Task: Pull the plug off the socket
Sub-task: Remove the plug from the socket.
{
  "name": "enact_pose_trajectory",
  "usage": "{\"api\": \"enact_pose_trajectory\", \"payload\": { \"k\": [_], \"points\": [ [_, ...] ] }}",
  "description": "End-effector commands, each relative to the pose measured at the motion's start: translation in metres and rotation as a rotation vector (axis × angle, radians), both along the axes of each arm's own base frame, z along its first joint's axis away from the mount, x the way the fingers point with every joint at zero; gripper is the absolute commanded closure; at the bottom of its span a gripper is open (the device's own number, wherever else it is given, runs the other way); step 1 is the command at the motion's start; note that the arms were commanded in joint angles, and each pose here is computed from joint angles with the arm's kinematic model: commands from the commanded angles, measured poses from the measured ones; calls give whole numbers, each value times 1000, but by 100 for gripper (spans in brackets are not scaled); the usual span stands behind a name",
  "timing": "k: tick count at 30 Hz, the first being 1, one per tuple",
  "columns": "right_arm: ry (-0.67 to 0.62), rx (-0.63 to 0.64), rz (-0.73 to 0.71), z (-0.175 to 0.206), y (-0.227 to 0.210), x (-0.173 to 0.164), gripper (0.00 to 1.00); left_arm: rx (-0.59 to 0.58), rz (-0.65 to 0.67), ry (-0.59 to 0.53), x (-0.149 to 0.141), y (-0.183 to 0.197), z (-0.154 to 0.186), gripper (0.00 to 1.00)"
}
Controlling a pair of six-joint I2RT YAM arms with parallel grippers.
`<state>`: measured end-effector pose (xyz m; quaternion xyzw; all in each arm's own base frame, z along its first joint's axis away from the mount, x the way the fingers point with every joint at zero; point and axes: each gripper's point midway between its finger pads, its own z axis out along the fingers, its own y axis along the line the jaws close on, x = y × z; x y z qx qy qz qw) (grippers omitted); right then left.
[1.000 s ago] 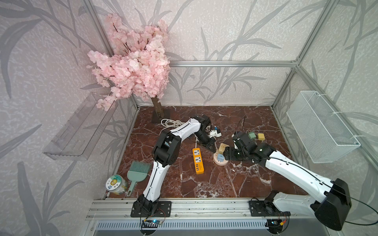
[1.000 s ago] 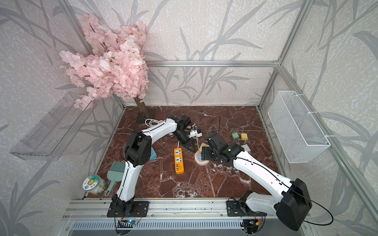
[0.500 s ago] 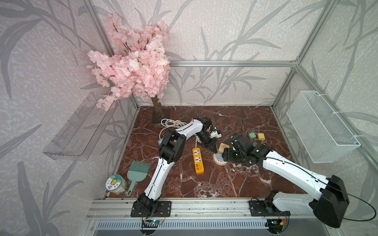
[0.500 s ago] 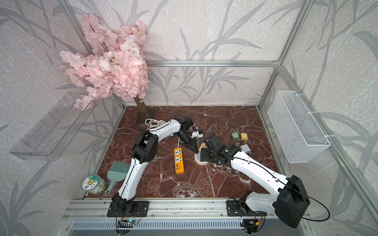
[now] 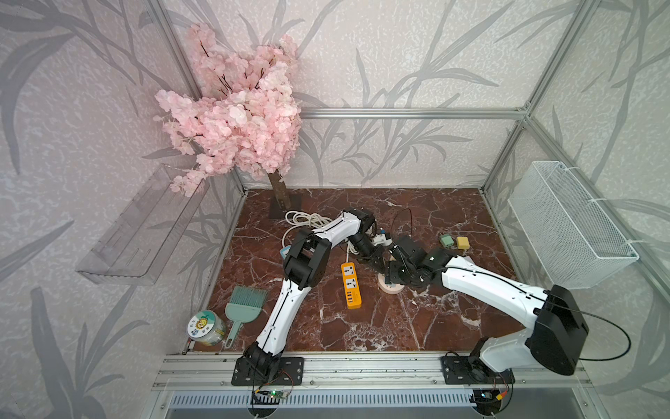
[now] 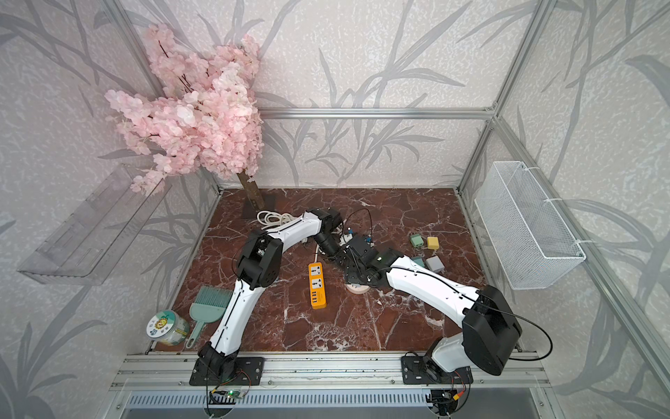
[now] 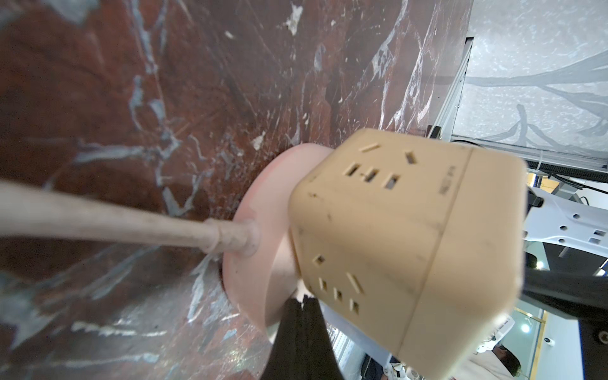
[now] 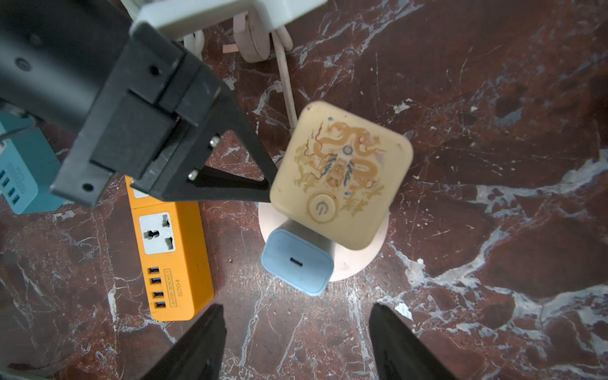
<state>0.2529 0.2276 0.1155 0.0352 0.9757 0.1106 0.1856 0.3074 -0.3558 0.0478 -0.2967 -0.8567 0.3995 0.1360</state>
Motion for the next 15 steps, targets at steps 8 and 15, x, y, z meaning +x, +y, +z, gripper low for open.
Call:
{"api": "enact_pose_trajectory", "payload": {
  "k": [8, 15],
  "points": [
    [28, -41, -134, -19, -8, 2, 27, 69, -18, 28, -5, 8, -26, 100],
    [56, -80, -151, -32, -4, 8, 27, 65, -19, 31, -4, 7, -25, 100]
  ]
}}
